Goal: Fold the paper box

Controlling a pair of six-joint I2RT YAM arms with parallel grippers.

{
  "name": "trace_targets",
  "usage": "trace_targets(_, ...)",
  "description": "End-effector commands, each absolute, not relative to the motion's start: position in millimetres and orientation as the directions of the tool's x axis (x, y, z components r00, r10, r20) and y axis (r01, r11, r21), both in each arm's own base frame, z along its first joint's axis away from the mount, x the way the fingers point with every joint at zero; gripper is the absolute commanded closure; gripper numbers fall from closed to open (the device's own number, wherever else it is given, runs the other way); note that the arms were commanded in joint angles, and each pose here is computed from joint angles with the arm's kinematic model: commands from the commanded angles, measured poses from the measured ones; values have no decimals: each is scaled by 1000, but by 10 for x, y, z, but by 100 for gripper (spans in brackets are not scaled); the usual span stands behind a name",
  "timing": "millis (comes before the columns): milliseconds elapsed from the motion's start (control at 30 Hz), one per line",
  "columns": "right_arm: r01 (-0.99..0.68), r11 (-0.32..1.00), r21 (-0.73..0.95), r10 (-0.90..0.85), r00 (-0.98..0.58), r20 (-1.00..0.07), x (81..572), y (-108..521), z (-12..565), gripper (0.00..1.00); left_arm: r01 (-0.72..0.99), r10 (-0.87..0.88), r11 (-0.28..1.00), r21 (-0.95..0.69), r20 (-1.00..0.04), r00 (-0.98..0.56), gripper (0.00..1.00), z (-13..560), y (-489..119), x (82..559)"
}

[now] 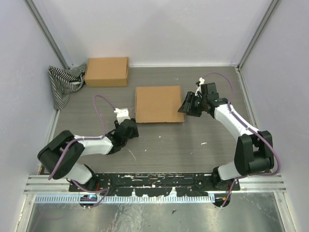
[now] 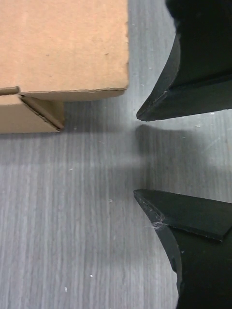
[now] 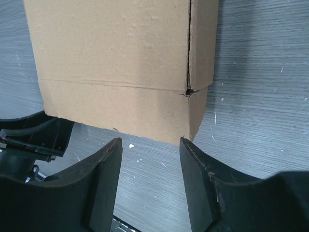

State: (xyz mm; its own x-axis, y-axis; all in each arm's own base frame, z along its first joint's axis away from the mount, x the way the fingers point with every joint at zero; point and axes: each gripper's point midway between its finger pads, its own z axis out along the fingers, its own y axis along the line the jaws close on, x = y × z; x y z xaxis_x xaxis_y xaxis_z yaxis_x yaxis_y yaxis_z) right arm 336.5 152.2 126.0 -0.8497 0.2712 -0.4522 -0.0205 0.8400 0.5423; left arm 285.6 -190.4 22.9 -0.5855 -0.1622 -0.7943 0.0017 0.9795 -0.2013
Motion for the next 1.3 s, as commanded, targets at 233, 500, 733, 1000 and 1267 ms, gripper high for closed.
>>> trace_targets(233, -73, 821, 566, 280, -813, -511, 3382, 1553, 1447, 44, 19, -355, 918, -396, -843, -404, 35, 234, -2137, 3144)
trace_targets(500, -90, 819, 566, 274, -806, -525, 3394, 1559, 1518, 44, 38, -409, 887, -460, -822, -396, 35, 53, -2144, 3055)
trace_targets(733, -96, 829, 550, 263, -802, -536, 3401, 1534, 1521, 44, 7, -397, 911, -412, -881, -259, 51, 213, -1928, 3159)
trace_targets(1000, -97, 830, 549, 261, -802, -537, 3423, 1536, 1527, 44, -78, -270, 963, -258, -915, -301, 58, 239, -1725, 3151)
trace_targets(1267, -99, 820, 564, 259, -815, -519, 3358, 1558, 1444, 48, -39, -295, 953, -299, -896, -331, 41, 207, -1890, 3177)
